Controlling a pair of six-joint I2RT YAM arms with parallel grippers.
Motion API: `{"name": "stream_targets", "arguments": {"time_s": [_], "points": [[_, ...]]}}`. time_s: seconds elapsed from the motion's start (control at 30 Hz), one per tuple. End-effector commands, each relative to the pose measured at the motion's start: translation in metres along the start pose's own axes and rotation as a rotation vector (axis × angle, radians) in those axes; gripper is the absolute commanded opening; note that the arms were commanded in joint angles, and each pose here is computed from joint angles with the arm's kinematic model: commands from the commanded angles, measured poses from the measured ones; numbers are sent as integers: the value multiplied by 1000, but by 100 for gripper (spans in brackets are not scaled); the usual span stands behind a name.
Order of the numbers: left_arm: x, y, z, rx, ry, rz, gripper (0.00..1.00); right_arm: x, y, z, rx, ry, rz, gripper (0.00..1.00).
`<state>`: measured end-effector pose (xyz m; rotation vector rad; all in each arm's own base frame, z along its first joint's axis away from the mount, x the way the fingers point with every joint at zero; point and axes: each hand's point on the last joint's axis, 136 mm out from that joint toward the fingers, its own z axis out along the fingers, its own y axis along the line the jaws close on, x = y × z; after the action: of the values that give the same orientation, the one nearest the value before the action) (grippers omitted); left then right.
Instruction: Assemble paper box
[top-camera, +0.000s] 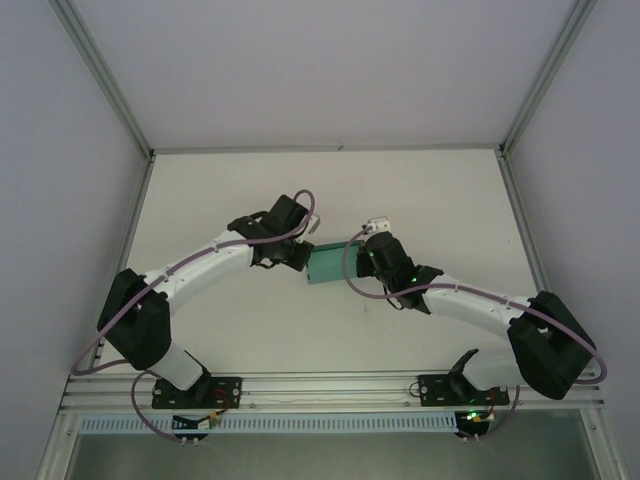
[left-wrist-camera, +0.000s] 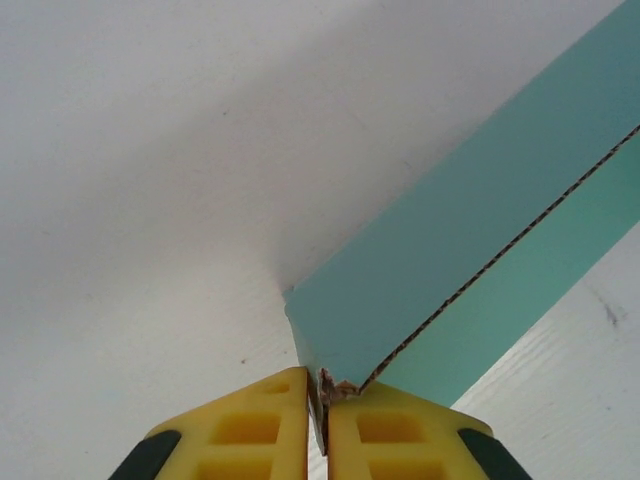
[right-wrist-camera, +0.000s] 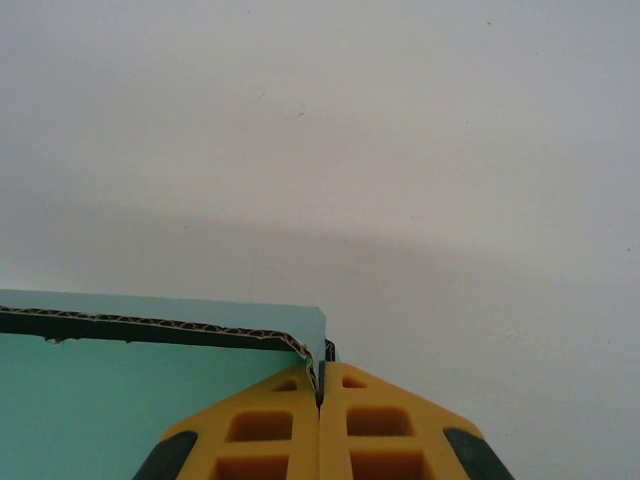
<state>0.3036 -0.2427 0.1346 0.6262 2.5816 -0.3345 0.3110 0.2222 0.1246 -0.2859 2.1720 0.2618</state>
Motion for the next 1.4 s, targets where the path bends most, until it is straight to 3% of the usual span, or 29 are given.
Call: {"name": "stream_targets", "arguments": {"time_s": [0.0, 0.13, 0.23, 0.57, 0.7, 1.03, 1.37], "points": [[-5, -7, -10, 47, 5, -172, 14, 60, -6, 3, 45, 227, -34, 0], [0, -11, -5, 70, 27, -331, 2, 62, -5, 4, 77, 229, -28, 0], [-1, -11, -7, 70, 23, -388, 0, 63, -3, 6, 88, 225, -21, 0], [-5, -16, -13, 151, 82, -466, 0, 71, -7, 0, 109, 192, -76, 0], [-2, -10, -13, 125, 84, -491, 0, 71, -9, -2, 101, 175, -78, 0], [1, -15, 5, 156, 127, -591, 0, 75, -7, 1, 96, 186, -68, 0], [-1, -11, -7, 159, 127, -562, 0, 76, -9, 3, 111, 194, -78, 0]]}}
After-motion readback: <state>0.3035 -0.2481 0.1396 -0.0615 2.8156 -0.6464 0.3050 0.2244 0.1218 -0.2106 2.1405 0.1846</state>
